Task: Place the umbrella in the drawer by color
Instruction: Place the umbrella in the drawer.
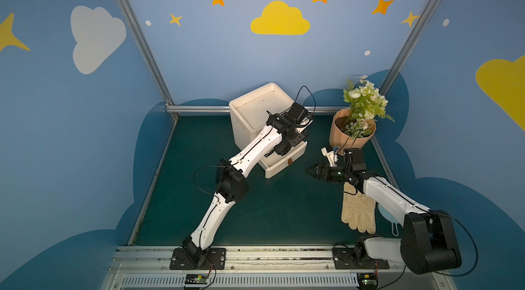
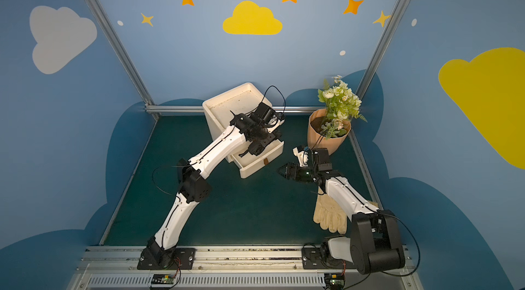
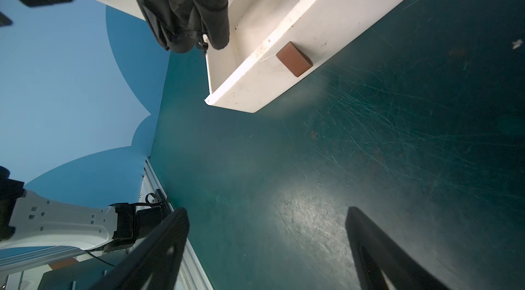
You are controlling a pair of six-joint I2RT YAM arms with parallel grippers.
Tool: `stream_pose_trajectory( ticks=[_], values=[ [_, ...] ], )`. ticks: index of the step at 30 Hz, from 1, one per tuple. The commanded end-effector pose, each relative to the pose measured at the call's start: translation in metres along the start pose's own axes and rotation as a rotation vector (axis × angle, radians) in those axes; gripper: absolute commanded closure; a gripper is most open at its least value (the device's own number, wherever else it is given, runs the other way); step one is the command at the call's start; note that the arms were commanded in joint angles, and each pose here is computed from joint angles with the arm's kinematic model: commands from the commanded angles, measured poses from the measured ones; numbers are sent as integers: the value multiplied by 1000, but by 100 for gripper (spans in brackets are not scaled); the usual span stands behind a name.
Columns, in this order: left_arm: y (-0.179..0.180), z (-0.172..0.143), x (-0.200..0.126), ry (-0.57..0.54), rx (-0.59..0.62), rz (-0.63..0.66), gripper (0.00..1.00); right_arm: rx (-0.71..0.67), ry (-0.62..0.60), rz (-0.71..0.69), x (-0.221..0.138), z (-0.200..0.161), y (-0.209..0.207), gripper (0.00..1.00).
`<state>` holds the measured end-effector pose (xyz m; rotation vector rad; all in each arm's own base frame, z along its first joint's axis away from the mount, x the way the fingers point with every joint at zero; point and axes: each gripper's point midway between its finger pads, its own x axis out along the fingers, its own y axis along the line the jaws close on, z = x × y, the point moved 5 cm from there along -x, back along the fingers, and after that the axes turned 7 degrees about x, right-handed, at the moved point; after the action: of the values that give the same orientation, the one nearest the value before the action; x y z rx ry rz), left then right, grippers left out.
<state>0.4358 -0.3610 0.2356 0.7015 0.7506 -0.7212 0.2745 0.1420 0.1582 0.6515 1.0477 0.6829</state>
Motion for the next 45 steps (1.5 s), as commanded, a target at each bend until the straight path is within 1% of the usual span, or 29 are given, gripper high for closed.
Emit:
stream_pose_trajectory(
  ticks=[1, 4, 6, 12, 14, 16, 18, 23, 26, 30, 32, 35, 39, 41, 45],
  values=[
    [8, 4, 5, -17, 15, 40, 78, 5, 11, -26, 2, -3, -6, 11],
    [9, -6, 20, 37, 29, 71, 78, 5, 13, -29, 2, -2, -7, 11],
    [9, -12, 27, 61, 24, 61, 77, 10, 17, -33, 3, -2, -8, 11],
    [9, -28, 50, 118, 18, 59, 71, 15, 27, -30, 6, -1, -9, 12],
    [11, -31, 55, 131, 17, 71, 65, 16, 29, -28, 6, -2, -9, 12],
    [12, -34, 58, 141, 20, 81, 57, 17, 31, -35, 6, -2, -11, 11],
    [12, -34, 58, 146, 24, 88, 51, 25, 37, -41, 6, -3, -12, 11],
    [17, -29, 47, 129, 25, 102, 39, 43, 47, -30, 12, -3, -16, 11],
    [20, -24, 35, 111, 23, 111, 31, 58, 44, -1, 18, -1, -18, 12],
    [23, -18, 17, 95, 28, 129, 26, 88, 25, 0, 26, 4, -23, 17],
    [26, -14, 4, 80, 26, 135, 22, 96, 14, 2, 31, 7, -25, 20],
    [32, -6, -23, 39, 14, 144, 20, 116, -4, -7, 39, 12, -30, 26],
    [46, 4, -71, -38, -27, 167, 17, 123, -21, -5, 54, 20, -30, 36],
    [59, 6, -96, -82, -68, 184, 14, 127, -32, -5, 61, 25, -31, 40],
    [94, -1, -138, -170, -182, 179, 9, 148, -55, 4, 75, 35, -34, 47]
  ],
)
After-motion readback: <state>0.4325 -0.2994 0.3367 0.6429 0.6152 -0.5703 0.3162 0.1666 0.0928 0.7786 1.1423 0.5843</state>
